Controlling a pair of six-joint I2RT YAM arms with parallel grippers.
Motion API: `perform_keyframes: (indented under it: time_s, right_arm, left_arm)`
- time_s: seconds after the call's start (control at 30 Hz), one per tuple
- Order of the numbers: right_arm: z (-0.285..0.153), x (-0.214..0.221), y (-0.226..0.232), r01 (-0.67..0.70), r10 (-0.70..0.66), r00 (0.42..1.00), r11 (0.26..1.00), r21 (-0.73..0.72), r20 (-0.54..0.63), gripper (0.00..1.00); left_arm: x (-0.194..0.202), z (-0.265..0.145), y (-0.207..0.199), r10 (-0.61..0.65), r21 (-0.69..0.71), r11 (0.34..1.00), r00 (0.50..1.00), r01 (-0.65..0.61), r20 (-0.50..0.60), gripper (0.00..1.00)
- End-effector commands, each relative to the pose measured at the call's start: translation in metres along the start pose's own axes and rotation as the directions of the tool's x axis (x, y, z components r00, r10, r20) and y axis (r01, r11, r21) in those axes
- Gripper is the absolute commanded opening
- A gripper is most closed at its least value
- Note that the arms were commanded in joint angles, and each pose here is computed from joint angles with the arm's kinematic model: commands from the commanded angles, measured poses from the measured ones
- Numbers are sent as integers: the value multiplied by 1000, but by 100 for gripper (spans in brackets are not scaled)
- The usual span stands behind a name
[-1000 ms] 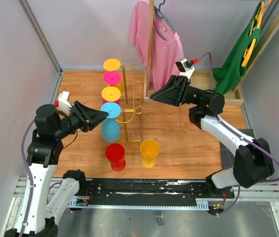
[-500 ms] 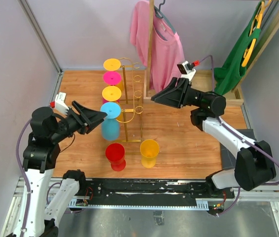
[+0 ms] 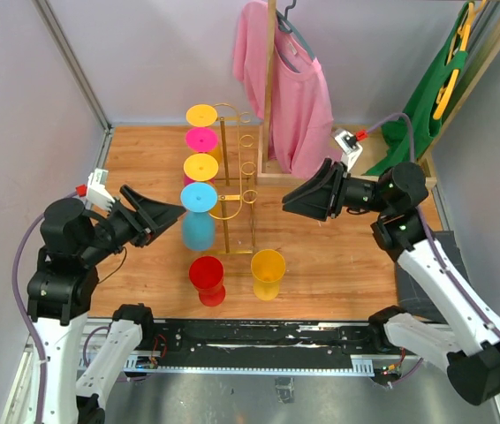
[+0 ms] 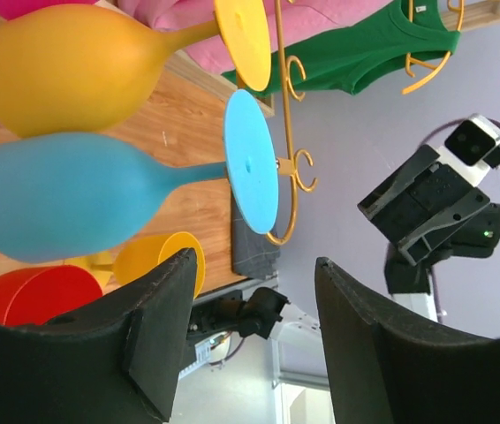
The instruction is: Place the wine glass upside down on the wine glass rack
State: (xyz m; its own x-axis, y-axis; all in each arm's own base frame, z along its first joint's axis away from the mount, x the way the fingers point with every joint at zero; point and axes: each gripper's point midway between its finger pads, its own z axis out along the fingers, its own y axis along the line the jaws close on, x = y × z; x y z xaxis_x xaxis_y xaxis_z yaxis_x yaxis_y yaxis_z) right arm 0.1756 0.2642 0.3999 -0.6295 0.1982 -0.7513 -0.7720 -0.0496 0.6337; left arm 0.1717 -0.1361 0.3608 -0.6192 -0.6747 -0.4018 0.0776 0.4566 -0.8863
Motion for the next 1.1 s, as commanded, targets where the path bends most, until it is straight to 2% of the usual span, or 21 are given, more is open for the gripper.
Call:
perform_keyframes:
  time_s: [0.0,0.13,0.37,0.63,0.83,1.07]
  right_arm:
    - [-29,38,-31,122,-86,984,964,234,-159,45]
    - [-46,61,-38,115,-47,976,941,319,-215,45]
    - [-64,81,-49,105,-3,971,904,415,-240,45]
    - [-72,104,-64,115,55,947,862,493,-317,44]
    - [-73,123,-71,148,80,919,838,525,-386,44]
    - [-71,145,-84,179,125,878,809,559,-462,43]
  left_arm:
    - [-2,-15,-10,66,-8,998,998,-65,26,61]
    - [-9,-25,-17,102,-28,995,993,-100,62,61]
    - [-18,-40,-25,192,-65,980,975,-186,107,60]
    - [-12,-47,6,236,-180,960,967,-216,98,60]
    - [-1,-50,41,272,-284,926,962,-251,38,57]
    - [3,-54,57,263,-328,915,964,-236,39,57]
